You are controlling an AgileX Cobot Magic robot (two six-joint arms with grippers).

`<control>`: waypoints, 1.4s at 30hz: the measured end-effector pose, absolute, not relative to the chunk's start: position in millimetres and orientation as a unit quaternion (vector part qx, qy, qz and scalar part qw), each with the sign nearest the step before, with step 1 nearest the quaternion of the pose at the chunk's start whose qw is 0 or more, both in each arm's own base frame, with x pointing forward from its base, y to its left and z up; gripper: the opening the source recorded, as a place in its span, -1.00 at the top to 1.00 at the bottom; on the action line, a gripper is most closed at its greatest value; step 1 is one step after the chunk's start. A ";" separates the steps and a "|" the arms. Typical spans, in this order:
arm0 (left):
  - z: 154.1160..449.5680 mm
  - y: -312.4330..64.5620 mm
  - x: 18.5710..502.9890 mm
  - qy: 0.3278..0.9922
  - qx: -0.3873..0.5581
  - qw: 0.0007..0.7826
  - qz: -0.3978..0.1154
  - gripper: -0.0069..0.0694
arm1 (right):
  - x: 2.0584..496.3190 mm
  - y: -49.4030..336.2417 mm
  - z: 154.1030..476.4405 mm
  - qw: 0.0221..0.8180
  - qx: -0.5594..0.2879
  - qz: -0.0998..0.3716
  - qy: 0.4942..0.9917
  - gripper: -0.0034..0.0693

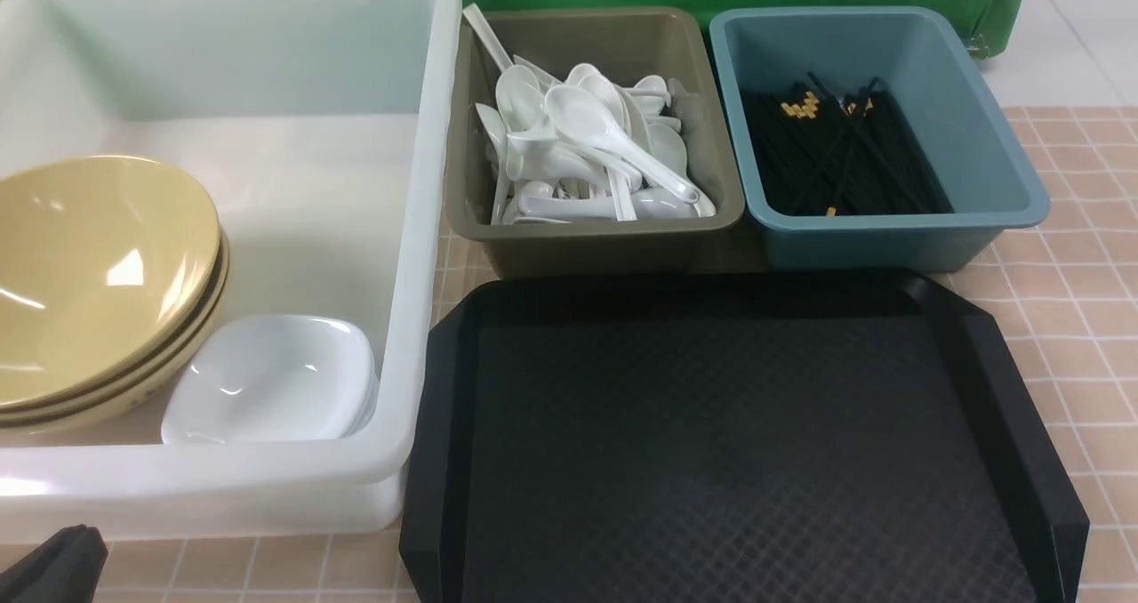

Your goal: On brown table put chopsticks spoon bowls plates into blue grey white boxes.

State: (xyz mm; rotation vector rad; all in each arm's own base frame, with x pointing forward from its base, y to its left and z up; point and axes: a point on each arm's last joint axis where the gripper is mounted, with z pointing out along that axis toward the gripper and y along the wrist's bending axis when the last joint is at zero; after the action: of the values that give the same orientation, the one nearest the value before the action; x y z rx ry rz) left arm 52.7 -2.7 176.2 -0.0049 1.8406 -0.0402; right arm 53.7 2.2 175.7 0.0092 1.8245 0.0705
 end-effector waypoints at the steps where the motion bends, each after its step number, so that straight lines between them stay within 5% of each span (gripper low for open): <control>1: 176.3 -2.8 52.7 0.795 -0.002 0.606 -0.017 0.81 | 53.7 2.2 175.7 0.611 0.004 0.031 0.791 0.63; 42: 176.6 -2.8 52.8 0.795 -0.003 0.607 -0.018 0.81 | 53.7 2.2 175.7 0.611 0.004 0.031 0.791 0.53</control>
State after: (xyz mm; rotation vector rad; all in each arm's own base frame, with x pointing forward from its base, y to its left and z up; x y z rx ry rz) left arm 52.8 -2.8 176.6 -0.0060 1.8366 -0.0427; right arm 53.7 2.2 175.7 0.0092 1.8245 0.0705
